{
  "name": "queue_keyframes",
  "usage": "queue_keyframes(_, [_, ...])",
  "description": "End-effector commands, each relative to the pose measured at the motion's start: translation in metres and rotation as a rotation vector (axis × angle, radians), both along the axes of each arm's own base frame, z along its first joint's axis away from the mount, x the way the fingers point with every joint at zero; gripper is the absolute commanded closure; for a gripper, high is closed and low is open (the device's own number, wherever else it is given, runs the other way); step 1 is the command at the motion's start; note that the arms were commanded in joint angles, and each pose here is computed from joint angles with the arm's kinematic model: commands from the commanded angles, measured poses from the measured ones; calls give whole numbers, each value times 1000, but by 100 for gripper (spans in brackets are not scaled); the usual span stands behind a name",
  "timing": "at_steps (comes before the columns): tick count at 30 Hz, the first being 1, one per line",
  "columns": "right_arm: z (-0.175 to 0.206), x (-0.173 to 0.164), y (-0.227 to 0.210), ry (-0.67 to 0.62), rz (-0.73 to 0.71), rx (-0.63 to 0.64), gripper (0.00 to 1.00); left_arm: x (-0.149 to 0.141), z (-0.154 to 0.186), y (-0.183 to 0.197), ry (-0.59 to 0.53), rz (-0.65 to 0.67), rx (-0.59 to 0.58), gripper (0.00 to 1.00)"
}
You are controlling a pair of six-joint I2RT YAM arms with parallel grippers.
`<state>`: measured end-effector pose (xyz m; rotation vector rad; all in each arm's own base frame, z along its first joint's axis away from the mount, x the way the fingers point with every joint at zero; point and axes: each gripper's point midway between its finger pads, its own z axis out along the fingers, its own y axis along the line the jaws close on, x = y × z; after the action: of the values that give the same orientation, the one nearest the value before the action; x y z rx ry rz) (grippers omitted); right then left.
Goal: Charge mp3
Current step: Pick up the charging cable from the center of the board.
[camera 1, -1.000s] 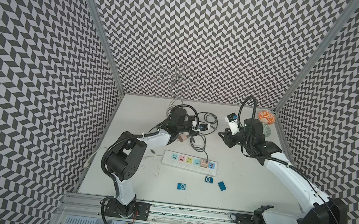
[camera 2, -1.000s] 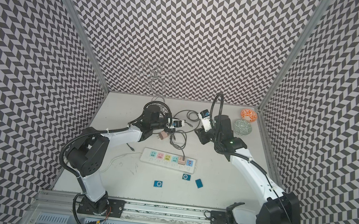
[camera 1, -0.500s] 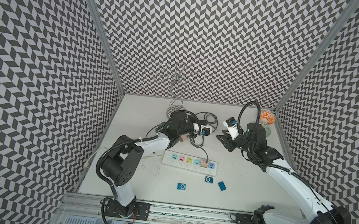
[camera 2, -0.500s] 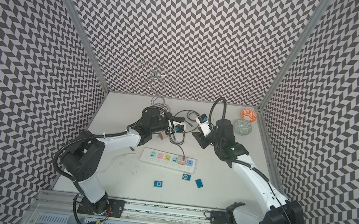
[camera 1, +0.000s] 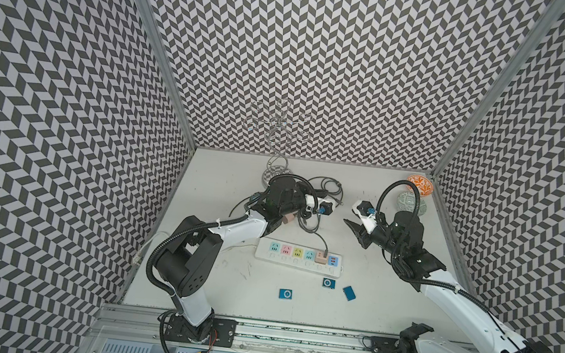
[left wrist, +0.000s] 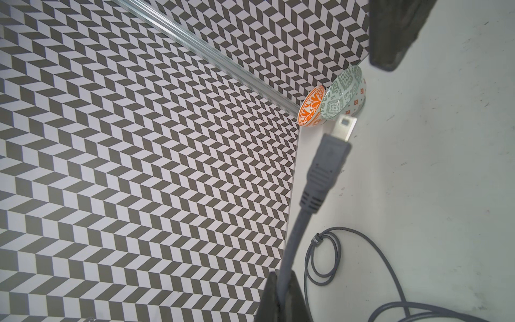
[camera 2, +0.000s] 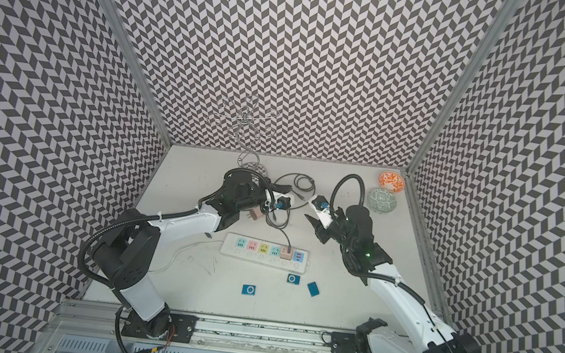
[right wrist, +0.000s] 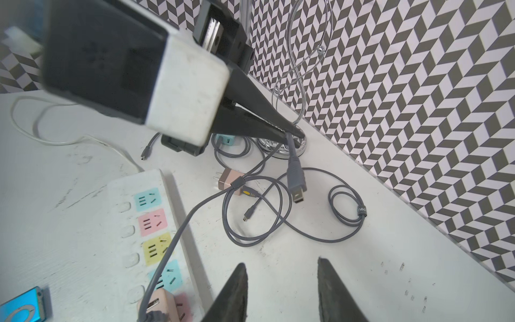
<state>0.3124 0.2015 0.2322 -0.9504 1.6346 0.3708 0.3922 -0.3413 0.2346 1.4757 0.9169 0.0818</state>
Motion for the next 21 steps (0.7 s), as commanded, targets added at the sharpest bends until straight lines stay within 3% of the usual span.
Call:
queue_keyframes(1, [36, 5, 15, -83, 71, 61, 60, -8, 16, -2, -47, 2, -13, 100])
queue_keyframes(7, [24, 10, 27, 96, 95, 112, 62, -9, 23, -6, -91, 14, -30, 100])
queue_keyframes(21, [29, 13, 29, 265, 96, 266, 70, -10, 29, -6, -164, 44, -47, 100])
